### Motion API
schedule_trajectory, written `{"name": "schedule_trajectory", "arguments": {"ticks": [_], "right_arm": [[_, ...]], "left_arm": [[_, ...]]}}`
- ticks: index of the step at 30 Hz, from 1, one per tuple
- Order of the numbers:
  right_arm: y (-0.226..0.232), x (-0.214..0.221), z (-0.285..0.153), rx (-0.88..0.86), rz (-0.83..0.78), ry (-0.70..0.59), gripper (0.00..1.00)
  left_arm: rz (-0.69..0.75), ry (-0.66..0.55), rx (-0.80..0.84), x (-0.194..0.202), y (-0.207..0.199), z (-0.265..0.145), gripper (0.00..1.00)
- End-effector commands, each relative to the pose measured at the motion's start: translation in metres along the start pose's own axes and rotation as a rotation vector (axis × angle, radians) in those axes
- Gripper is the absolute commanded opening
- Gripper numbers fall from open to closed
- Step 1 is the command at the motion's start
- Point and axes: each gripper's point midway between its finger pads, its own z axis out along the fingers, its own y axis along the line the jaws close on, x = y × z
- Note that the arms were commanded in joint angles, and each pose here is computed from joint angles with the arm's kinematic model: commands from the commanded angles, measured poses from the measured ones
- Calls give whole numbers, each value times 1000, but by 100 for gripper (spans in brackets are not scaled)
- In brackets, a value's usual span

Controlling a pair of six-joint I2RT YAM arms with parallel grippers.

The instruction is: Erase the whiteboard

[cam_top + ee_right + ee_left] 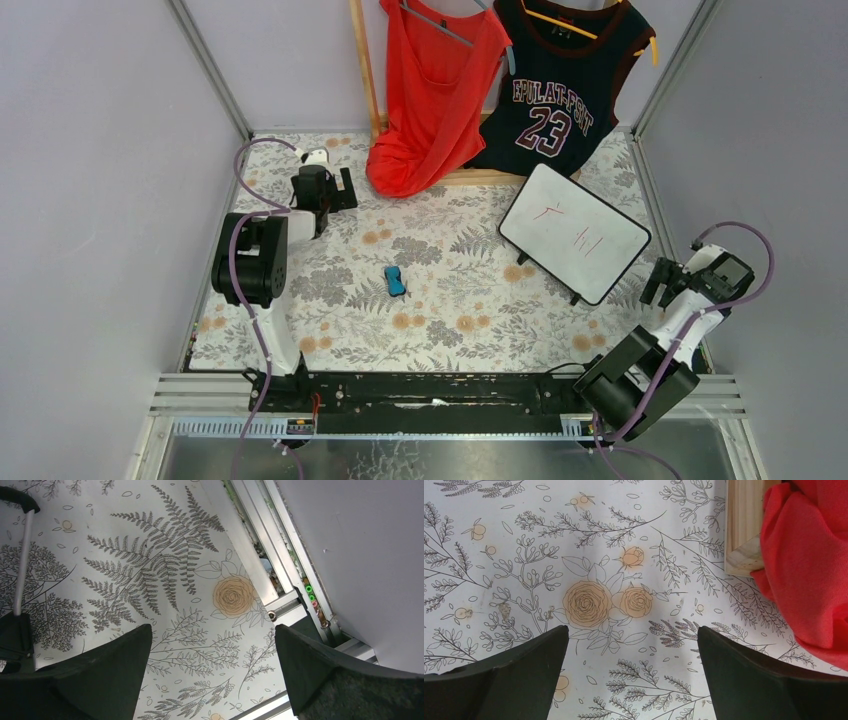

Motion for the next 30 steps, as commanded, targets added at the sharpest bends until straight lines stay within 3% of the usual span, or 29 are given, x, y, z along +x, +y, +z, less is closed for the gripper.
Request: {"name": "schedule_trajectory", "arguments": {"ticks": [1, 6, 12, 21, 30], "right_arm": [[-10, -15, -5, 14, 36, -66, 99], [-31, -44, -22, 66, 42, -136, 98], [-47, -117, -73, 56, -37, -233, 92], [-10, -163, -117, -210, -135, -274, 75], [34, -161, -131, -533, -198, -232, 75]], "left_arm": [[-12, -21, -1, -9, 1, 5, 100], [-12, -22, -1, -9, 1, 5, 100], [-11, -19, 0, -8, 1, 5, 100], [-12, -19, -2, -8, 1, 5, 100], [-11, -17, -1, -7, 1, 5, 100]]}}
